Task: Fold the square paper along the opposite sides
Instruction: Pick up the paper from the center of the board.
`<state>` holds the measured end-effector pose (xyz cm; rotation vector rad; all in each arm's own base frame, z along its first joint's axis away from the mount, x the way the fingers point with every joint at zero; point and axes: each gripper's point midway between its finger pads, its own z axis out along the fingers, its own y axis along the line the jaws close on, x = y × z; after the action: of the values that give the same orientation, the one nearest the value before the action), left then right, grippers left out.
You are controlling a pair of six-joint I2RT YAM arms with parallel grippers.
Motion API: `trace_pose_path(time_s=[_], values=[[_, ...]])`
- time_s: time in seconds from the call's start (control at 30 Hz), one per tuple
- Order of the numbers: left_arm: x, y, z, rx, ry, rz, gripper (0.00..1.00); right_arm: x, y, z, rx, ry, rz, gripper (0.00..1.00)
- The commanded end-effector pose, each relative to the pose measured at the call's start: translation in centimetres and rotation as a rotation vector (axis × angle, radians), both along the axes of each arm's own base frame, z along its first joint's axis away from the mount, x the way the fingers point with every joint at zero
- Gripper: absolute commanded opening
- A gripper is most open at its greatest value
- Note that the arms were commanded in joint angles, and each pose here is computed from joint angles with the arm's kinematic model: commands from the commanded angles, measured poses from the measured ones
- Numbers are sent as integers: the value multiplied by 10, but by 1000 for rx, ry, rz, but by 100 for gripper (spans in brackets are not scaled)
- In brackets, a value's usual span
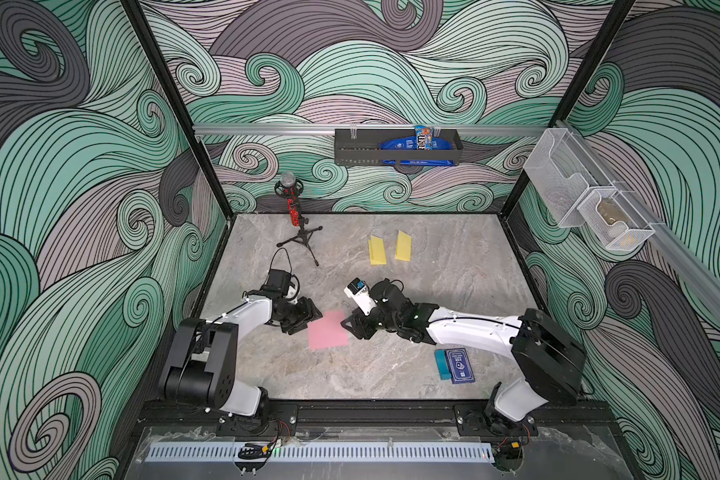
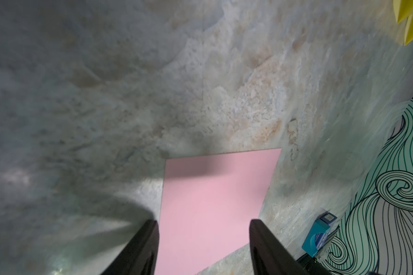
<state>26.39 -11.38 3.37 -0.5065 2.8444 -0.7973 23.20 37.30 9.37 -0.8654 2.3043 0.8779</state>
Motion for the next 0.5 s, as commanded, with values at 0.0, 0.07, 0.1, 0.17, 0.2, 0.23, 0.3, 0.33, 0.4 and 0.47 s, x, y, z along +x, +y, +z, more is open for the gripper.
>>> trace_pose_path(time_s=[0.0,0.07,0.1,0.17,0.2,0.23,0.3,0.33,0.4,0.47], values=[[4,6,19,39,-44,12,65,-17,6,-8,70,209,41,56],[8,9,19,67,-46,5,65,-14,2,-13,78,261,34,56],[10,10,18,79,-40,-1,67,-12,0,-17,82,289,30,56],[13,12,16,95,-44,-5,70,-10,-3,-27,77,333,18,55],[13,12,15,95,-49,-8,71,-9,-5,-33,70,350,13,54],[11,12,5,100,-18,-11,71,-9,-5,-38,63,364,12,53],[8,10,-2,90,10,-23,71,-9,-3,-47,51,381,17,51],[6,9,-7,88,28,-28,71,-9,-3,-51,43,388,18,50],[3,6,-11,79,45,-39,71,-9,-3,-60,27,396,19,49],[0,3,-15,68,61,-48,71,-10,-2,-68,13,403,24,48]])
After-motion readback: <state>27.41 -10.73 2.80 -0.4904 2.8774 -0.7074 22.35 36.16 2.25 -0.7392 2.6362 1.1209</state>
